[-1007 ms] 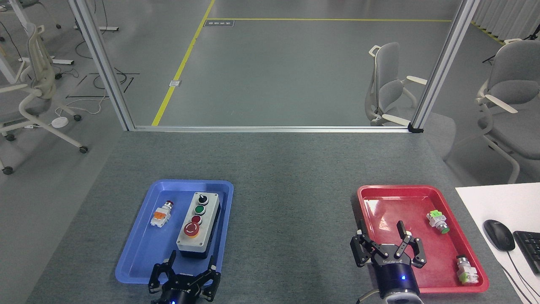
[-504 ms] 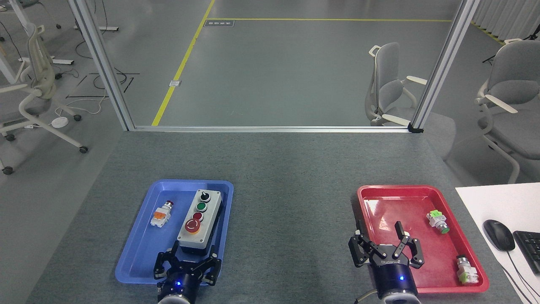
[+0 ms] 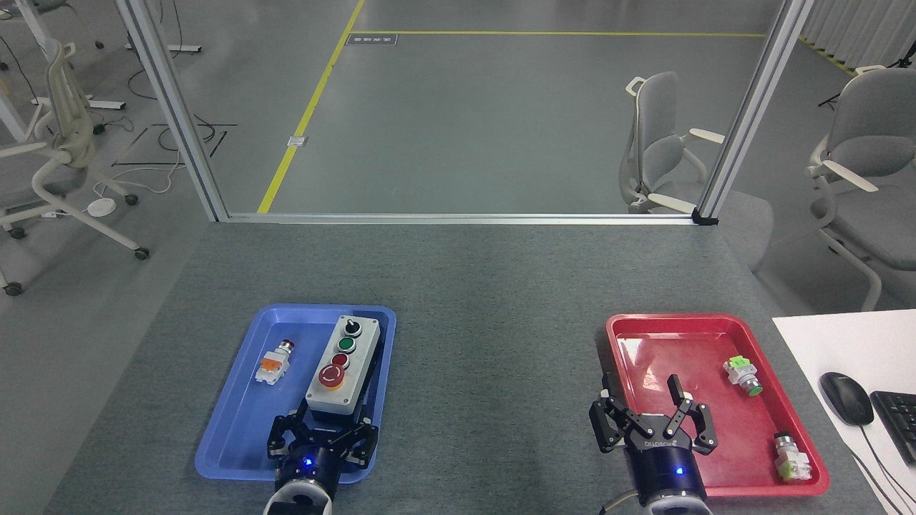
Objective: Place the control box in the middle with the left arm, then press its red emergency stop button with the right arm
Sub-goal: 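Close the left gripper on the near end of the control box, then lift the control box with the left gripper and carry it toward the table middle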
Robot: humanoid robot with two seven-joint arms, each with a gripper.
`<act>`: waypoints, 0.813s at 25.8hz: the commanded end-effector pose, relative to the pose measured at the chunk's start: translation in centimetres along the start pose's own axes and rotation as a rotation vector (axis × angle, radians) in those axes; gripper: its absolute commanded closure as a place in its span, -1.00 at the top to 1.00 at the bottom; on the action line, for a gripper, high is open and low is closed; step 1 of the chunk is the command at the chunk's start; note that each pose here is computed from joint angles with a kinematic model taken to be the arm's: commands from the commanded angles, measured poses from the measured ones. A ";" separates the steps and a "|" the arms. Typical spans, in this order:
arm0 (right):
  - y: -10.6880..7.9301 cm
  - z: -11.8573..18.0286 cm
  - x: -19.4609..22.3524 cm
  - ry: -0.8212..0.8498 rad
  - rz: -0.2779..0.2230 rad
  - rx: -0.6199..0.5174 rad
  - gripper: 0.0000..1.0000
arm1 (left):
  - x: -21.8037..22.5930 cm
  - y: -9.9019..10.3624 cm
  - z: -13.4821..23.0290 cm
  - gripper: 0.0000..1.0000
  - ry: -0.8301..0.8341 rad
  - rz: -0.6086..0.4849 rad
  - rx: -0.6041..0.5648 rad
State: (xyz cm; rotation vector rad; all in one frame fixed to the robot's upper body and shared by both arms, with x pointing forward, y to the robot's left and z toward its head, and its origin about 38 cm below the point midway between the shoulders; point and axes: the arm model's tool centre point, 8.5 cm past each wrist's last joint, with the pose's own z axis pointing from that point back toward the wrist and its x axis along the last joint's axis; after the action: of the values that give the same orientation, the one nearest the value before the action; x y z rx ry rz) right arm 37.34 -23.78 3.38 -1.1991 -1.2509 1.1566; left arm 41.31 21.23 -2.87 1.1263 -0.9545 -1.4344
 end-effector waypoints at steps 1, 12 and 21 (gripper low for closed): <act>0.0 0.0 0.0 0.000 0.000 -0.001 0.95 | -0.2 0.6 -1.2 0.98 0.008 0.014 -0.005; 0.0 0.0 -0.1 0.000 0.003 0.001 0.95 | -0.5 1.3 -2.7 0.35 0.006 0.017 -0.010; 0.1 0.1 -0.1 0.000 0.003 0.002 0.95 | -2.5 5.5 -4.1 -1.00 0.020 0.122 0.101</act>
State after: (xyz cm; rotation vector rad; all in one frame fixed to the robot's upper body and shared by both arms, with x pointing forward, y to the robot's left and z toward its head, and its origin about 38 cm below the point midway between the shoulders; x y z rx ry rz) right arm 37.27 -23.89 3.32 -1.2003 -1.2488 1.1594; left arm 45.37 22.43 -1.18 1.0869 -0.9745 -1.3623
